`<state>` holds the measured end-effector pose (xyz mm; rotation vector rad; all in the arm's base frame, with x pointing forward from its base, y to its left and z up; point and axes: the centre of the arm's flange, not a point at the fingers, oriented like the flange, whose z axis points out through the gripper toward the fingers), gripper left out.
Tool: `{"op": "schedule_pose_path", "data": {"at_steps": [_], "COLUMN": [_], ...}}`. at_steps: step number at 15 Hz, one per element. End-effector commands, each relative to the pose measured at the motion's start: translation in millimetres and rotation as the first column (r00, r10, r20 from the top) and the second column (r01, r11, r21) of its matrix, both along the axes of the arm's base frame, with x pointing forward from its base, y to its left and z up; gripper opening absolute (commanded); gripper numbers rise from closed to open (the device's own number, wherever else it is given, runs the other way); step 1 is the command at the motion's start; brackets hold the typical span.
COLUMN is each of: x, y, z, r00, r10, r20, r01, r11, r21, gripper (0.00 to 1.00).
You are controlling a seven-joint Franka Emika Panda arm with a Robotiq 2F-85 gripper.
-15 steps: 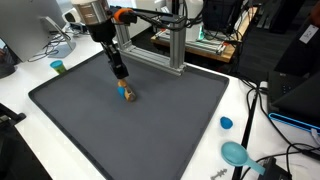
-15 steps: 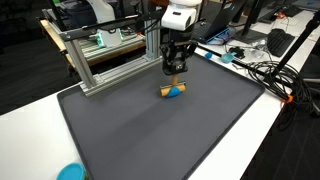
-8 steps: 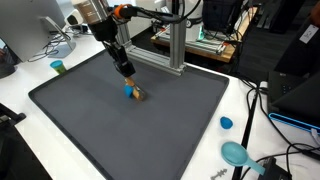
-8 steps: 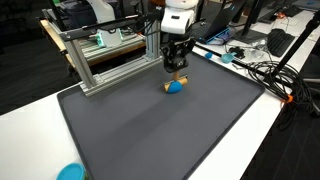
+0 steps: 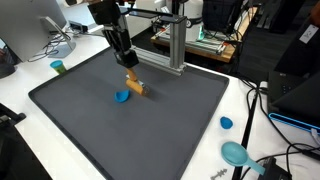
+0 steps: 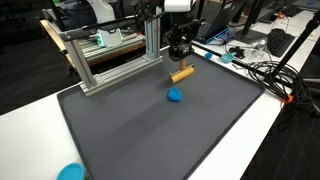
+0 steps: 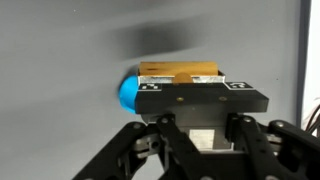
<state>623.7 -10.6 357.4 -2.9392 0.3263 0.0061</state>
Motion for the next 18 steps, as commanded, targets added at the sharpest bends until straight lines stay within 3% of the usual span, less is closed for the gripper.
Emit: {"op": "schedule_pose_path", "data": {"at_steps": [1, 3, 8, 12, 16, 18], "x": [-25.5, -29.3, -41.3, -43.0, -42.2, -46.9], "y": [-1.2, -1.1, -5.7, 0.0, -0.3, 0.9], "z": [24.7, 29.7, 44.0, 65.8, 81.2, 68.2], "r00": [0.993, 0.984, 0.935, 0.844, 0.726, 0.772], "r10": [-0.022, 0.082, 0.355, 0.532, 0.664, 0.617], "r20": [0.112, 0.159, 0.021, -0.067, -0.178, -0.151], "r01": [0.021, -0.069, -0.348, -0.536, -0.687, -0.634], "r11": [1.000, 0.994, 0.927, 0.833, 0.712, 0.763], "r21": [0.011, -0.086, -0.142, -0.138, -0.143, -0.125], "gripper": [0.22, 0.22, 0.22, 0.22, 0.22, 0.22]}}
